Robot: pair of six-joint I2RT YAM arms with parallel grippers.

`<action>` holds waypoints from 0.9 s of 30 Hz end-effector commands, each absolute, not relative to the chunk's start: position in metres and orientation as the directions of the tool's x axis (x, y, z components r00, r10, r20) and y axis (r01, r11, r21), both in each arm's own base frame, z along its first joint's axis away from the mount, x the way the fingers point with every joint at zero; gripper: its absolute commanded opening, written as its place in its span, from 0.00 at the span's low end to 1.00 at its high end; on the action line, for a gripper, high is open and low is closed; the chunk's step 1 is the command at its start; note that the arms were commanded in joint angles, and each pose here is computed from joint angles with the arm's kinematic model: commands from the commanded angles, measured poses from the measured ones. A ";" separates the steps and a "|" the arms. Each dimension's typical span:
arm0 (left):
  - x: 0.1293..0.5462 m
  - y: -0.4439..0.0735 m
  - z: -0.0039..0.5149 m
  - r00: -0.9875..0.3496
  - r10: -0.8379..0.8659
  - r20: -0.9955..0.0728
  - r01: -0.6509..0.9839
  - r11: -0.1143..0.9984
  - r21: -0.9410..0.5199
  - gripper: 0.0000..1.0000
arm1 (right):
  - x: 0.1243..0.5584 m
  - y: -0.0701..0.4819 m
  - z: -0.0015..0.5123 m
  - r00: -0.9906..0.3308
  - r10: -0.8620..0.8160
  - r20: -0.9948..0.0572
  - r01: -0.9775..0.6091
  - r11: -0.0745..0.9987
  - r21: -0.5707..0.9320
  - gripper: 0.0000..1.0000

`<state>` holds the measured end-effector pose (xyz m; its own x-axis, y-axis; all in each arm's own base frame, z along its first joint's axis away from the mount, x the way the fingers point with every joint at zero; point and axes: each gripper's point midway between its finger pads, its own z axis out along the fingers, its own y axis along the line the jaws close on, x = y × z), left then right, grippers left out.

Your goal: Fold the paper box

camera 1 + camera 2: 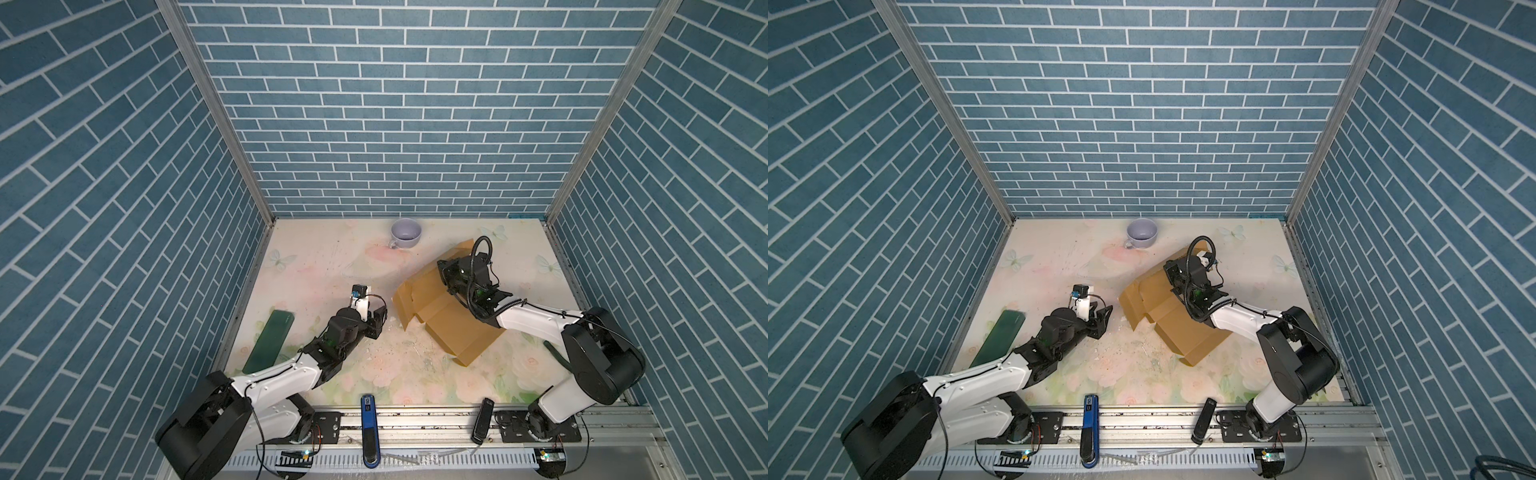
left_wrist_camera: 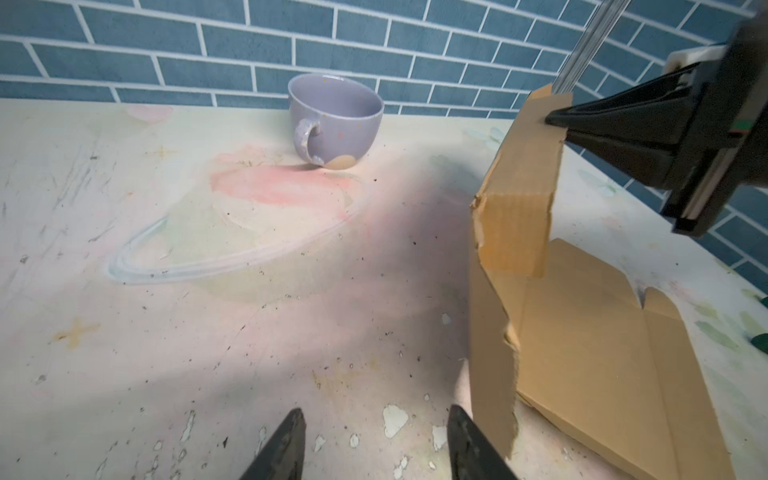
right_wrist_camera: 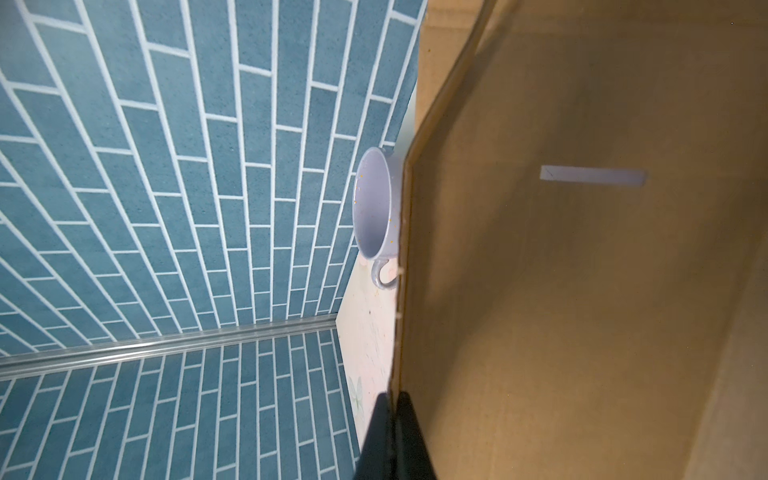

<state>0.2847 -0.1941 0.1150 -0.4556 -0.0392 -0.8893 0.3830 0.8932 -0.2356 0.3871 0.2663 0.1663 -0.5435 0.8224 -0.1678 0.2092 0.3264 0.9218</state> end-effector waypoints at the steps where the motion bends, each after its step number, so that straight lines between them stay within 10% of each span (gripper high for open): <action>1: 0.288 -0.199 0.110 -0.486 -0.006 -0.874 0.392 0.892 -0.225 0.56 | 0.381 0.269 0.185 -0.569 0.796 -0.206 0.108 0.320 0.941 0.00; 27: 0.294 -0.263 0.098 -0.532 0.066 -0.844 0.539 0.795 -0.277 0.51 | 0.372 0.269 0.178 -0.613 0.763 -0.204 0.036 0.285 0.958 0.00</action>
<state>0.2922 -0.2515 0.0855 -0.5628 0.0679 -0.8238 0.5087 0.8140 -0.2805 0.3748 0.2718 0.1715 -0.6158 0.7673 -0.1791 0.0822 0.2887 0.9539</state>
